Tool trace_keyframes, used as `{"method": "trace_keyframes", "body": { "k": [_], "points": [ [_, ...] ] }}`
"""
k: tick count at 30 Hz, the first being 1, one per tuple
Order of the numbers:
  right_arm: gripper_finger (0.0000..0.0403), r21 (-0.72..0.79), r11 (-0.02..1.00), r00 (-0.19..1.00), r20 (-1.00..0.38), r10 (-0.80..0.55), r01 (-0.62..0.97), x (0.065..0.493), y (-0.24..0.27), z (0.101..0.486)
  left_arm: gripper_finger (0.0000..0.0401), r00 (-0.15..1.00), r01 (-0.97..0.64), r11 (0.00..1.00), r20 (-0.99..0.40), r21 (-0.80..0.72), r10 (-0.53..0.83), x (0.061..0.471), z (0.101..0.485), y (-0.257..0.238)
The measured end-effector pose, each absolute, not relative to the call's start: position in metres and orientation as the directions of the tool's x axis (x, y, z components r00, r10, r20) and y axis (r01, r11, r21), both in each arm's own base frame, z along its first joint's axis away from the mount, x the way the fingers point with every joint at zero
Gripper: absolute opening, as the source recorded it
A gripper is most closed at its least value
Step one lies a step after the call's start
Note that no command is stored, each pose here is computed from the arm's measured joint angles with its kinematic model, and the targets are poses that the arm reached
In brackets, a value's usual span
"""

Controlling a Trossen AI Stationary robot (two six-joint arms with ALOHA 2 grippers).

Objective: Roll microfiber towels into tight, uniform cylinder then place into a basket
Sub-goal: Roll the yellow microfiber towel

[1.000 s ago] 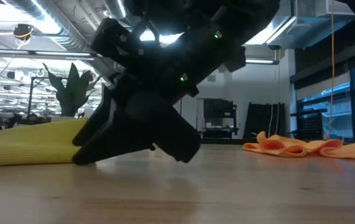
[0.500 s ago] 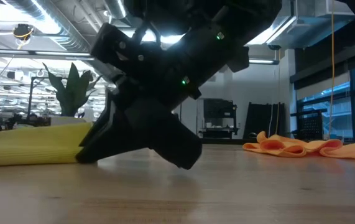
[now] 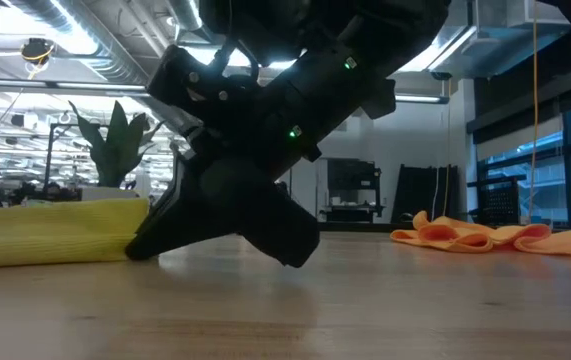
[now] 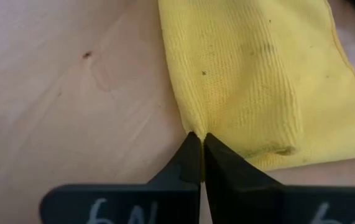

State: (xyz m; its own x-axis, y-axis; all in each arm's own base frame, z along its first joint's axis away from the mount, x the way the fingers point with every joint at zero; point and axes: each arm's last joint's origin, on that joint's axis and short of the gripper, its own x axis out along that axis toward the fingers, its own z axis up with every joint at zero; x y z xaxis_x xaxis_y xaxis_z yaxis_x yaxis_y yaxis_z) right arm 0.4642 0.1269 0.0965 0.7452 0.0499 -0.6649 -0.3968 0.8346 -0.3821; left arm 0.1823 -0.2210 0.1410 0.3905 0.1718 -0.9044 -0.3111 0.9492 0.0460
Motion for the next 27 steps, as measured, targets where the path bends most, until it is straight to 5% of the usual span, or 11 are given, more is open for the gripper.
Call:
{"method": "trace_keyframes", "body": {
  "k": [27],
  "points": [
    [0.0006, -0.139, 0.91, 0.614, -0.776, 0.145, -0.391, 0.473, 0.134, 0.123, 0.008, 0.396, -0.19, 0.982, -0.914, 0.018, 0.094, 0.166, 0.176, -0.259]
  ]
}}
